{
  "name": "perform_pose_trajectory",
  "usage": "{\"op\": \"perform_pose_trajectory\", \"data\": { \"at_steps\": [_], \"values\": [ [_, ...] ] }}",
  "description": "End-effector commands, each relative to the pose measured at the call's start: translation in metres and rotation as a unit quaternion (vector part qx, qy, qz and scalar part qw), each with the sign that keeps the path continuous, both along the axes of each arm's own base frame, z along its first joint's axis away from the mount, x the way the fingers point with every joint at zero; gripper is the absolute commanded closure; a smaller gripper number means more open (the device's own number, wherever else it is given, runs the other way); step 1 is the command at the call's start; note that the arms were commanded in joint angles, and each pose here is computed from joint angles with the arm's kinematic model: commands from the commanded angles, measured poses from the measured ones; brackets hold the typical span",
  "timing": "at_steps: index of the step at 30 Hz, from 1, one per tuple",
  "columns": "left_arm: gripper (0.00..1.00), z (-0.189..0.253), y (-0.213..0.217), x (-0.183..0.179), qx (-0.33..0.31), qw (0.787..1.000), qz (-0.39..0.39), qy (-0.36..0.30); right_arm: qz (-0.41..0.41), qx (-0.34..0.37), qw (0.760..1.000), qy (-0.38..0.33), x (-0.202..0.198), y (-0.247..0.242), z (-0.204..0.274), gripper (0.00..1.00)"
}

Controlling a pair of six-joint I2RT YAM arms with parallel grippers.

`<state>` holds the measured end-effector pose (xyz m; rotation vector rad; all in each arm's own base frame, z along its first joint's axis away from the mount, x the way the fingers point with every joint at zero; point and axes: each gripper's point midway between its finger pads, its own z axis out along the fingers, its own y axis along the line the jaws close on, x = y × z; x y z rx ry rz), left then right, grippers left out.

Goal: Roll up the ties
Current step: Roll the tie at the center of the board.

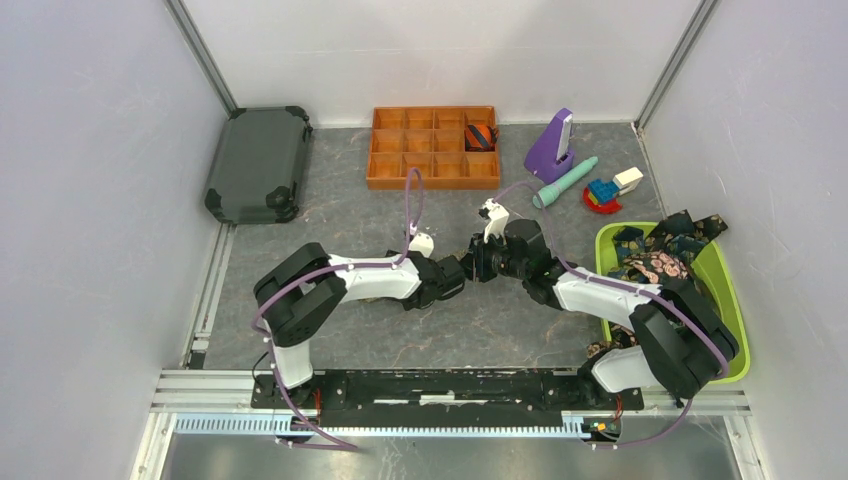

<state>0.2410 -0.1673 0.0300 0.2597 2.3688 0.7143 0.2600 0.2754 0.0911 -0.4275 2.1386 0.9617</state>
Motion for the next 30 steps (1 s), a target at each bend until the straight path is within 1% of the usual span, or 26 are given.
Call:
{"op": "perform_pose_trajectory", "data": {
  "at_steps": [1, 9, 13, 16, 20, 22, 25, 28, 30],
  "values": [
    [0.47, 0.011, -0.022, 0.005, -0.06, 0.998, -0.011, -0.009, -0.002, 0.016, 0.999, -0.038, 0.016, 0.007, 0.027, 0.75],
    [0.34, 0.037, -0.028, 0.008, -0.091, 0.995, -0.015, -0.026, 0.002, 0.012, 0.999, -0.034, 0.024, 0.015, 0.028, 0.74],
    [0.28, 0.052, -0.026, 0.005, -0.117, 0.992, -0.013, -0.037, 0.012, 0.013, 0.999, -0.031, 0.023, 0.026, 0.029, 0.71],
    [0.22, 0.064, -0.022, 0.0, -0.147, 0.988, -0.007, -0.049, 0.026, 0.008, 0.999, -0.031, 0.019, 0.04, 0.029, 0.69],
    [0.18, 0.069, -0.012, -0.009, -0.186, 0.981, -0.001, -0.056, 0.042, 0.004, 0.999, -0.03, 0.012, 0.06, 0.029, 0.63],
    [0.17, 0.07, -0.004, -0.013, -0.209, 0.976, 0.008, -0.062, 0.052, 0.003, 0.998, -0.029, 0.008, 0.072, 0.029, 0.6],
    [0.17, 0.068, 0.009, -0.02, -0.261, 0.963, 0.025, -0.065, 0.065, 0.001, 0.998, -0.027, 0.003, 0.091, 0.03, 0.55],
    [0.17, 0.067, 0.022, -0.022, -0.328, 0.941, 0.046, -0.076, 0.076, -0.002, 0.997, -0.022, -0.002, 0.11, 0.027, 0.51],
    [0.17, 0.06, 0.033, -0.026, -0.36, 0.928, 0.059, -0.079, 0.081, -0.004, 0.997, -0.016, -0.004, 0.123, 0.023, 0.48]
  ]
}}
